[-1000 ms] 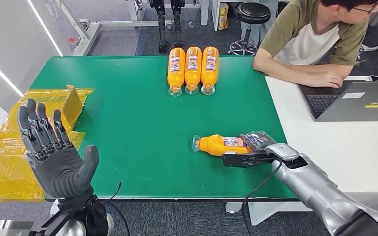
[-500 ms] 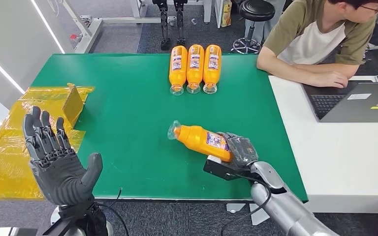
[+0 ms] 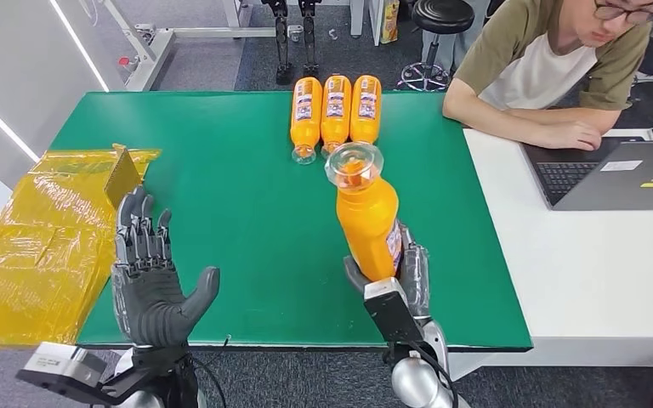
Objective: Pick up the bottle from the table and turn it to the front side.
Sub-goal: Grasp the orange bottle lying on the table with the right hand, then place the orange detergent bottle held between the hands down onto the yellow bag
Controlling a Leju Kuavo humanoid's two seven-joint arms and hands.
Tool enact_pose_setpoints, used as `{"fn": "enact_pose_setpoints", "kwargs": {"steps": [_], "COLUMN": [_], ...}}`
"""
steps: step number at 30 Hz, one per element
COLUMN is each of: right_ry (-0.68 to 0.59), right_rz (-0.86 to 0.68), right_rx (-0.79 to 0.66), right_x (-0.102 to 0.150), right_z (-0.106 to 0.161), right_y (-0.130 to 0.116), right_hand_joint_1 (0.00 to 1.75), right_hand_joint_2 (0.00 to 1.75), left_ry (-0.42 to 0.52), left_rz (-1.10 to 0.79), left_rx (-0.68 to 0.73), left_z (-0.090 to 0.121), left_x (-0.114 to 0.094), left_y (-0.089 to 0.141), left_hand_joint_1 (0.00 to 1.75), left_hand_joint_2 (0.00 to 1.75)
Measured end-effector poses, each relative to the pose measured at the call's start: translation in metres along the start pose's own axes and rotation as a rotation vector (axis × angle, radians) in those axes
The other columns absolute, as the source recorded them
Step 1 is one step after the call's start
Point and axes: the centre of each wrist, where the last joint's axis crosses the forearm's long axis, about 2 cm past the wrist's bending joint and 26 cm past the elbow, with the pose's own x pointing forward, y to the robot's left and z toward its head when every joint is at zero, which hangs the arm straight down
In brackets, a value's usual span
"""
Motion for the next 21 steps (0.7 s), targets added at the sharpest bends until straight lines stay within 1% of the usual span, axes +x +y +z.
{"fn": "enact_pose_setpoints", "kwargs": {"steps": [5, 9, 14, 21], "right_ry": [-0.002, -0.033, -0.093, -0.161], "right_rz": [-0.004, 0.053, 0.118, 0.167], "right_rx": [0.041, 0.107, 0.196, 0.300], "right_x": [0.005, 0.008, 0.015, 0.021], "right_z": [0.000, 0.001, 0.004, 0.010], "right_y": [0.001, 0.003, 0.007, 0.012], "right_hand_joint_1": [1.74, 1.73, 1.71, 1.73], "right_hand_joint_2": [1.75, 1.75, 1.75, 1.75], "left_ry": [0.026, 0.036, 0.044, 0.026], "left_rz": [0.034, 0.076, 0.091, 0.081], "left_rx": [-0.139, -0.231, -0.273, -0.288], "left_z": [-0.003, -0.007, -0.012, -0.019], "left_x": [-0.002, -0.006, -0.012, -0.017], "left_y": [-0.011, -0.018, -0.020, -0.020], "left_hand_joint_1": [0.00, 0.00, 0.00, 0.00], "left_hand_joint_2": [1.75, 1.75, 1.75, 1.75]}}
